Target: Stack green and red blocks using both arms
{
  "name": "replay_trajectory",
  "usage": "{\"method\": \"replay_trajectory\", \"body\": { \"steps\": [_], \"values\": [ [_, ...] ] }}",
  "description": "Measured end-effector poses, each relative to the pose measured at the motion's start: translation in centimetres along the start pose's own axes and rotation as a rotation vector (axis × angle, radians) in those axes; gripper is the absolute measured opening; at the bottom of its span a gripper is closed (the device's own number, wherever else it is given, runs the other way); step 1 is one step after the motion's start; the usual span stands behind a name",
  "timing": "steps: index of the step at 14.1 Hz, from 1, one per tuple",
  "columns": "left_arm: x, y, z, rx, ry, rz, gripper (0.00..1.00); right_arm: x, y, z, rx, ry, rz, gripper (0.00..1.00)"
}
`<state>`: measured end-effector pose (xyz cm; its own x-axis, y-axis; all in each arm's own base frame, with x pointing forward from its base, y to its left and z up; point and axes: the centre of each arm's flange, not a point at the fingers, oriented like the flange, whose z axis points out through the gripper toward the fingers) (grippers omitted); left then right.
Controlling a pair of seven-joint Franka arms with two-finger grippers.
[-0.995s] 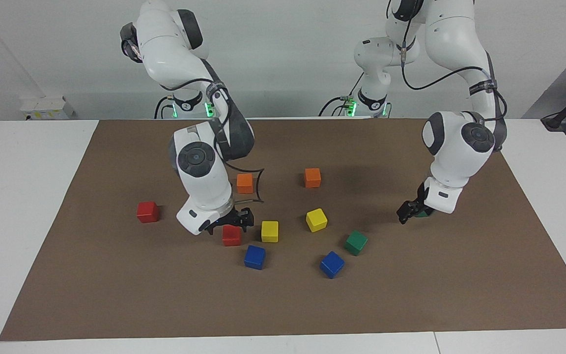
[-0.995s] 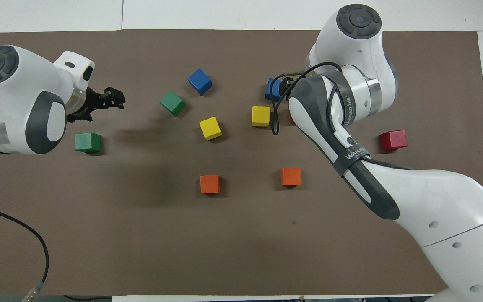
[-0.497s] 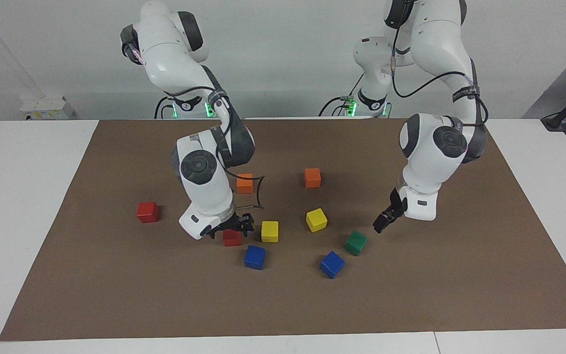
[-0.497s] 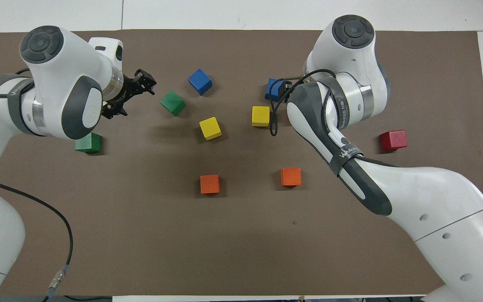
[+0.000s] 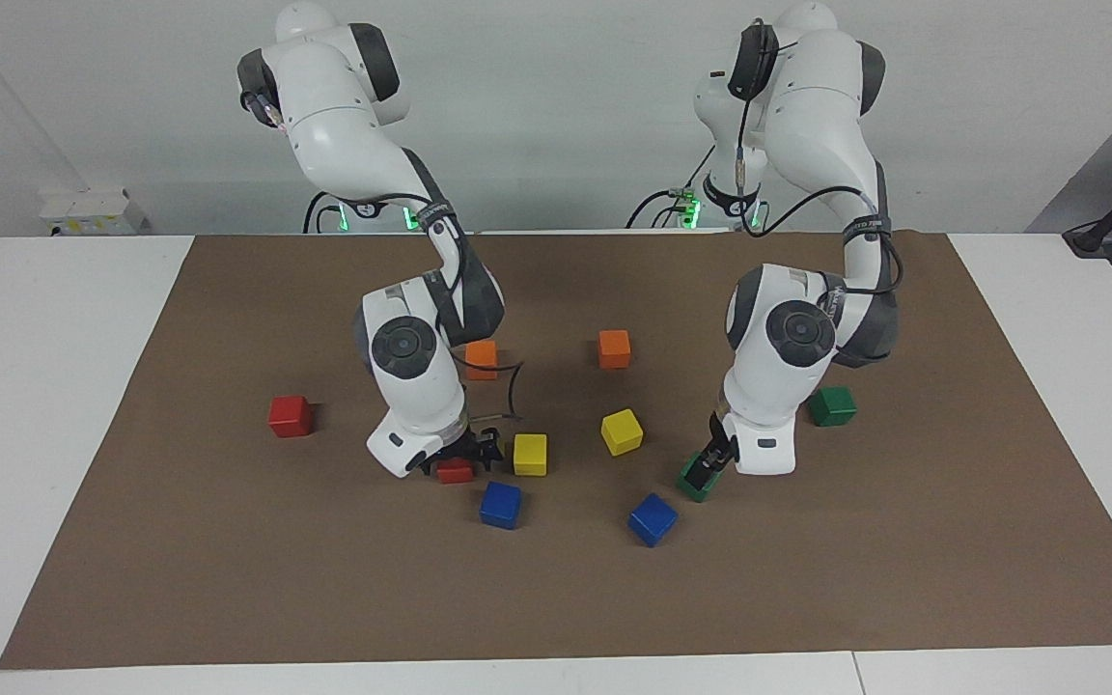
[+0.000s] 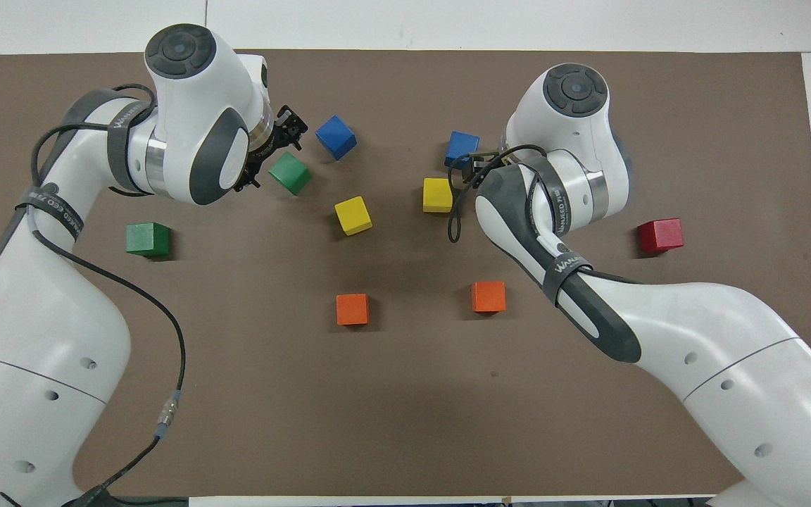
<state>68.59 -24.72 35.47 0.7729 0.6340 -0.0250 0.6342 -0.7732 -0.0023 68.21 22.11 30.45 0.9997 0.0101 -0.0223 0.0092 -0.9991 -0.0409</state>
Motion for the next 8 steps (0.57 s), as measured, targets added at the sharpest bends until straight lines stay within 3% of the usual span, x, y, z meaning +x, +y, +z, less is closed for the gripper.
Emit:
{"method": "replay_trajectory", "body": {
  "steps": [5,6,8],
  "values": [
    [0.02,0.35,0.13,-0.002,0.006,-0.045,1.0,-0.79,0.42,0.95,0.0,0.004,0.001,1.0],
    [-0.19,0.55,0.28,-0.005,0.007,-0.046,1.0,-0.9,0.59,1.03,-0.001,0.002,0.003,0.93],
    [-0.55,0.97,0.78,-0.014,0.015,-0.046,1.0,-1.0,0.84,1.01,-0.002,0.0,0.006,0.68]
  ]
}}
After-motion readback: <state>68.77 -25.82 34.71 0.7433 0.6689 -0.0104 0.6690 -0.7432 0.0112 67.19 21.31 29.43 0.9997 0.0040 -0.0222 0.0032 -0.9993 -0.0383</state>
